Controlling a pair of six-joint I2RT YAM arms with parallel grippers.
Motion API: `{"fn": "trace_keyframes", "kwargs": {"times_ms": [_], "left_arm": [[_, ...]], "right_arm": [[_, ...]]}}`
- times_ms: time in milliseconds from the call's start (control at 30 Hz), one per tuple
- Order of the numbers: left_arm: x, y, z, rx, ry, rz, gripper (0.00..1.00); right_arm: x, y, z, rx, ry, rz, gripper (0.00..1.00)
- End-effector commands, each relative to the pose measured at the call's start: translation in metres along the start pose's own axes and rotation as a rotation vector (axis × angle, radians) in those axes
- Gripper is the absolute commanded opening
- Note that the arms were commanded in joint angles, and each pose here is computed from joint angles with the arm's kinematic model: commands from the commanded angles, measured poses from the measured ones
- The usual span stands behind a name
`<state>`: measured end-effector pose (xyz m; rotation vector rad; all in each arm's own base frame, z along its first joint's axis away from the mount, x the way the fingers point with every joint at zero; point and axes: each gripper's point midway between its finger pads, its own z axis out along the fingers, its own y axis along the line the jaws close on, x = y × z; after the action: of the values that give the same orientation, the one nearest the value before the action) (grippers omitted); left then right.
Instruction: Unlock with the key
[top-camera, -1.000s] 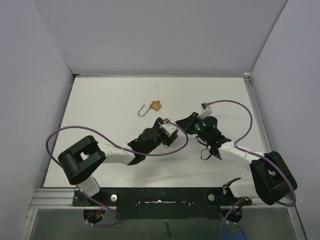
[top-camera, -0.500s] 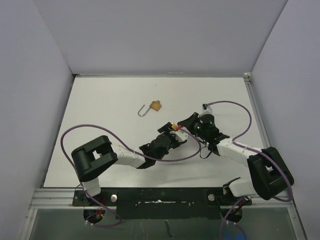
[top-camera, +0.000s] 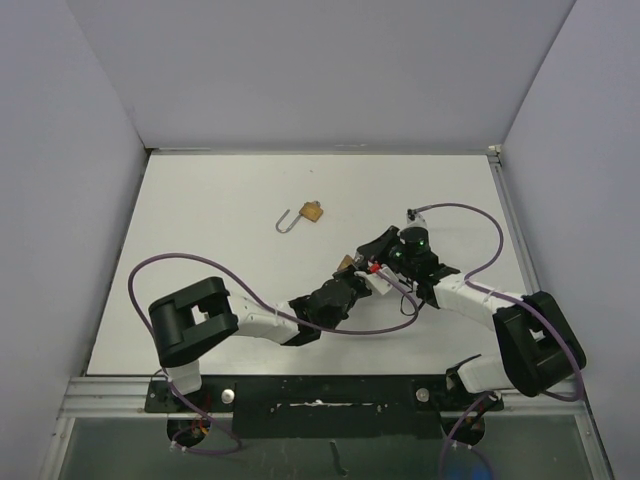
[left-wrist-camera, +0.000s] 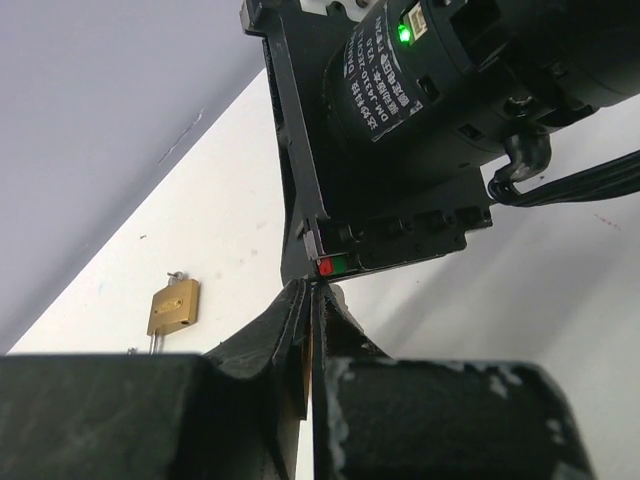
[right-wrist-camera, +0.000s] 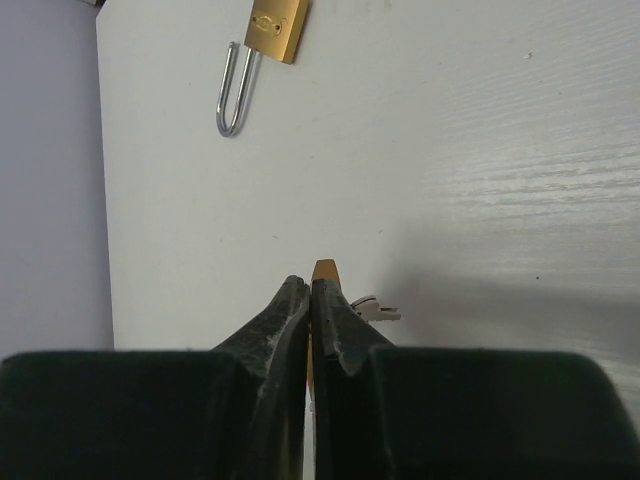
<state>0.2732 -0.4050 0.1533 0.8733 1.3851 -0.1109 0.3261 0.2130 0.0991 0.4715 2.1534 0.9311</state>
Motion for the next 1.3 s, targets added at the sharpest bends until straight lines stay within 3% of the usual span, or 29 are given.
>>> {"fn": "trace_keyframes", "kwargs": {"times_ms": [0, 800, 867, 1267], "left_arm": [[-0.138, 0.062, -0.002, -0.147, -0.426, -0.291, 0.00], [-0.073, 0.081, 0.019, -0.138, -0.313, -0.429, 0.00], [-0.069, 0.082, 0.020, -0.135, -0.306, -0.444, 0.07], [-0.063, 0.103, 0.010, -0.170, -0.296, -0.476, 0.11]], "right_arm": [[0.038, 0.017, -0.011, -0.074, 0.154, -0.028, 0.00], [0.042, -0.003, -0.006, -0.084, 0.193, -0.017, 0.00], [0.043, -0.004, -0.005, -0.081, 0.197, -0.017, 0.00], [0.053, -0.019, 0.003, -0.061, 0.244, -0.007, 0.00]]}}
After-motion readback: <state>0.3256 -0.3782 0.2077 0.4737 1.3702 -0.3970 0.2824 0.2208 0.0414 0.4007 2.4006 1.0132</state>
